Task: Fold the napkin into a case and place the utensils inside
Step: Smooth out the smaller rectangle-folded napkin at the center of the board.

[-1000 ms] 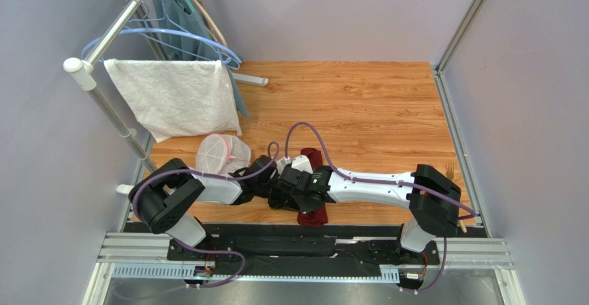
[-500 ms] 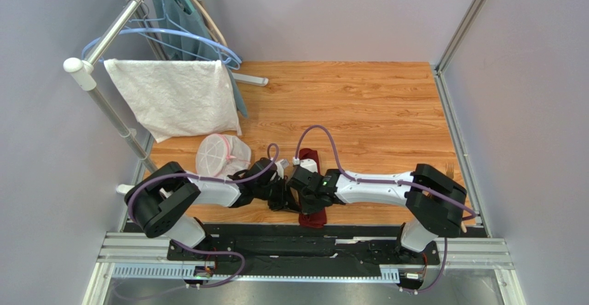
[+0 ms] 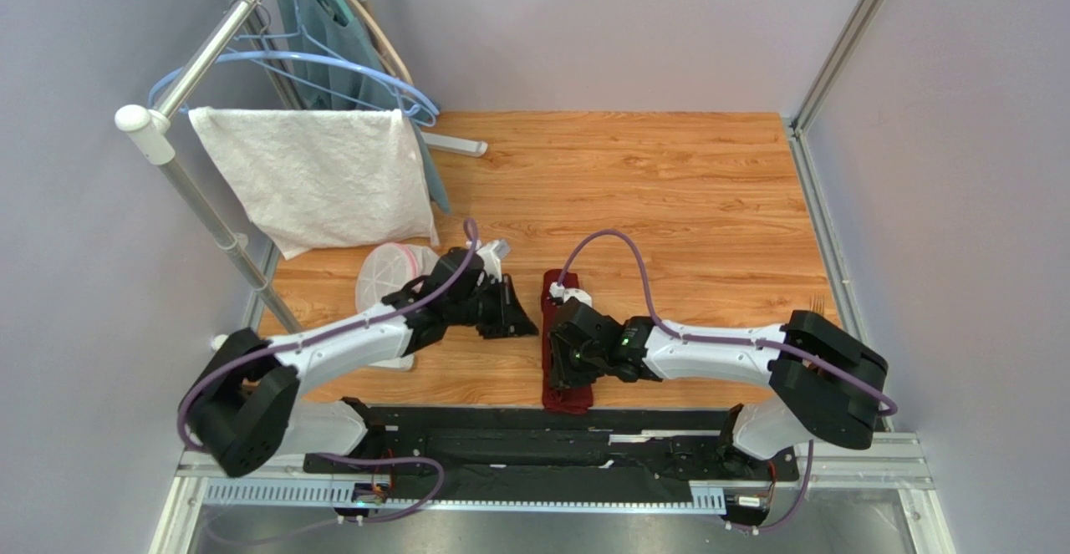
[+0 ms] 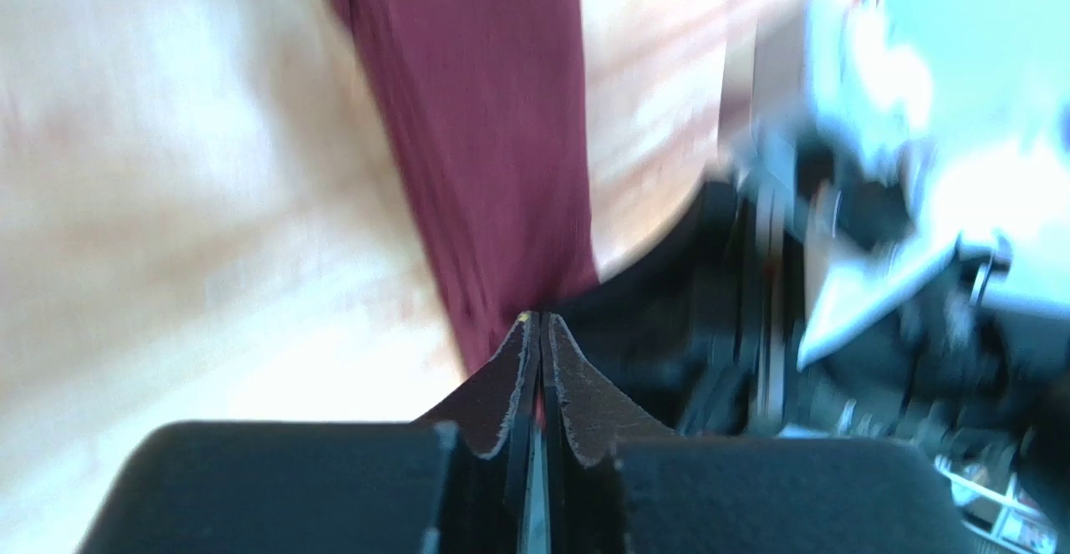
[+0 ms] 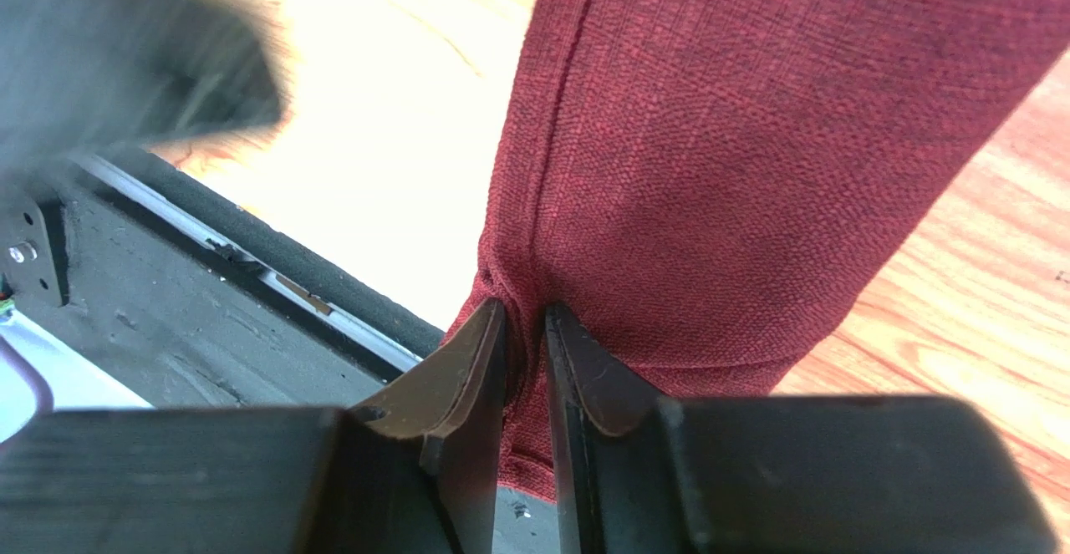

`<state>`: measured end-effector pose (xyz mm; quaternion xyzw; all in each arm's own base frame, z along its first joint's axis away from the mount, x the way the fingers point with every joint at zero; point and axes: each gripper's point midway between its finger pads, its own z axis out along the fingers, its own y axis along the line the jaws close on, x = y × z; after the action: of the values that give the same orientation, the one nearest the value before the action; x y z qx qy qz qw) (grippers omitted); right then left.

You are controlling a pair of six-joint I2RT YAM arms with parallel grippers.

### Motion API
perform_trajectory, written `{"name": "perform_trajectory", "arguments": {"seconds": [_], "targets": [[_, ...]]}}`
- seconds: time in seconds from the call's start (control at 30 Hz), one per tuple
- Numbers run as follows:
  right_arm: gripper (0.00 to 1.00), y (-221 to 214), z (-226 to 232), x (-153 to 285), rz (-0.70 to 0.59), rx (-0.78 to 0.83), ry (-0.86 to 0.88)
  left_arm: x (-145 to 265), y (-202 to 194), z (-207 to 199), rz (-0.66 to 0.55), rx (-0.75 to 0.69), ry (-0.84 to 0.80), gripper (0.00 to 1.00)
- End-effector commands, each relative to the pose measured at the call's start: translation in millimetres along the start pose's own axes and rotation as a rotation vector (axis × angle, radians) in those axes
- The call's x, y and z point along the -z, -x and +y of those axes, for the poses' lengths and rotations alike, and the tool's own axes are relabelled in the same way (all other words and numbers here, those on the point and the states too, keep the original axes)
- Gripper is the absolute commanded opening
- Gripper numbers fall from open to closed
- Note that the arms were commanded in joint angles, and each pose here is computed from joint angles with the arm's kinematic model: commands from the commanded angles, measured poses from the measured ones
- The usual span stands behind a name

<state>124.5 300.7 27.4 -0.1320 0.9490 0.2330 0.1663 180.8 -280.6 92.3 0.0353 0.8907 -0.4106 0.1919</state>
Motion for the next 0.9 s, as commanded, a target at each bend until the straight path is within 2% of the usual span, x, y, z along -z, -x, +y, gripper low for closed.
{"name": "perform_trajectory", "arguments": {"seconds": [0.0, 0.07, 0.17, 0.27, 0.4, 0.5, 0.57, 0.63, 0.67, 0.7, 0.77, 0.87], "targets": [[0.24, 11, 9, 5, -0.050, -0.019, 0.071, -35, 16, -10, 0.072, -0.047, -0.056, 0.05], [0.24, 12, 8, 7, -0.052, -0.028, 0.075, -48, 23, -11, 0.071, -0.057, -0.062, 0.04], [0.29, 15, 15, 12, -0.060, -0.034, 0.104, -70, 21, 11, 0.107, -0.066, 0.000, 0.03], [0.41, 18, 24, 26, -0.066, -0.051, 0.166, -86, 14, 39, 0.162, -0.067, 0.089, 0.02], [0.56, 37, 11, 59, -0.155, -0.120, 0.237, -85, 15, 48, 0.166, -0.088, 0.122, 0.02], [0.56, 60, 6, 74, -0.228, -0.162, 0.315, -82, 18, 45, 0.156, -0.115, 0.116, 0.02], [0.54, 64, 4, 71, -0.213, -0.153, 0.308, -83, 20, 42, 0.157, -0.121, 0.109, 0.02], [0.48, 69, 7, 68, -0.211, -0.136, 0.309, -84, 21, 42, 0.159, -0.114, 0.110, 0.01], [0.44, 68, 6, 60, -0.190, -0.140, 0.301, -85, 21, 43, 0.159, -0.108, 0.113, 0.01], [0.33, 68, 9, 56, -0.182, -0.140, 0.316, -85, 20, 43, 0.159, -0.106, 0.115, 0.01], [0.21, 62, 19, 45, -0.154, -0.153, 0.389, -86, 21, 44, 0.157, -0.101, 0.119, 0.01], [0.11, 46, 20, 25, -0.105, -0.155, 0.426, -88, 20, 43, 0.160, -0.085, 0.111, 0.01]]}}
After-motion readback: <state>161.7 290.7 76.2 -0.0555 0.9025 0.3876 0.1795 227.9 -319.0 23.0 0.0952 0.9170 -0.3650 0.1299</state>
